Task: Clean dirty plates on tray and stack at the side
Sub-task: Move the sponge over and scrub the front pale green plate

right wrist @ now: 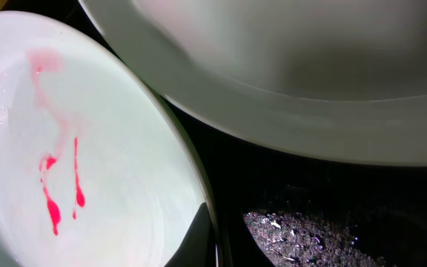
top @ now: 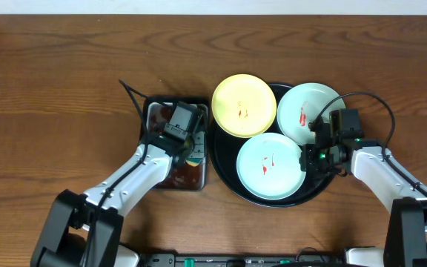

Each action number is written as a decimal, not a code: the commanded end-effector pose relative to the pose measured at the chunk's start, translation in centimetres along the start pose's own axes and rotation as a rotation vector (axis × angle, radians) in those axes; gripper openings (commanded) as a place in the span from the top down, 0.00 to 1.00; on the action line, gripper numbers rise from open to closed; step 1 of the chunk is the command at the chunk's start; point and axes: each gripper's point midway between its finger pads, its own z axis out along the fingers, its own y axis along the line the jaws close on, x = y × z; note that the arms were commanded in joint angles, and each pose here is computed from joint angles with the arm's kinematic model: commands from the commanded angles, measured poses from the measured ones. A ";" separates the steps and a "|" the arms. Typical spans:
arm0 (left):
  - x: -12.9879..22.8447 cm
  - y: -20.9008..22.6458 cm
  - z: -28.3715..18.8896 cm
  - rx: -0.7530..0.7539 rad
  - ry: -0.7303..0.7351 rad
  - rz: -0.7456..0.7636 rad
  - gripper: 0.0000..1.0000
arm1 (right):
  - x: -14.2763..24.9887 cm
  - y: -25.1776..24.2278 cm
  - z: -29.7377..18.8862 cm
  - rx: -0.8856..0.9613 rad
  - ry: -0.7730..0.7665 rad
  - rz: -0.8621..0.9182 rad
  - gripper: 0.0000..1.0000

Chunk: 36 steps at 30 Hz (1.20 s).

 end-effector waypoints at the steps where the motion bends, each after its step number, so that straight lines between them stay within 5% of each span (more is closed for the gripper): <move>1: -0.6 -0.7 -1.1 0.033 -0.032 -0.012 0.93 | -0.4 -0.1 0.0 0.010 -0.007 0.003 0.99; 10: -3.6 -1.1 -6.0 0.058 -0.191 -0.019 0.93 | -0.4 -0.1 0.0 0.009 -0.007 0.003 0.99; 16: -3.4 -6.3 -7.0 0.259 -0.196 0.024 0.93 | -0.4 0.0 0.0 0.009 -0.007 0.004 0.99; 29: 0.6 -20.4 -2.9 0.440 -0.094 0.200 0.93 | 0.3 0.6 0.3 -0.004 0.018 -0.010 0.99; 36: 3.9 -23.3 1.5 0.454 -0.033 0.205 0.93 | 0.4 1.4 0.5 -0.006 0.021 -0.044 0.99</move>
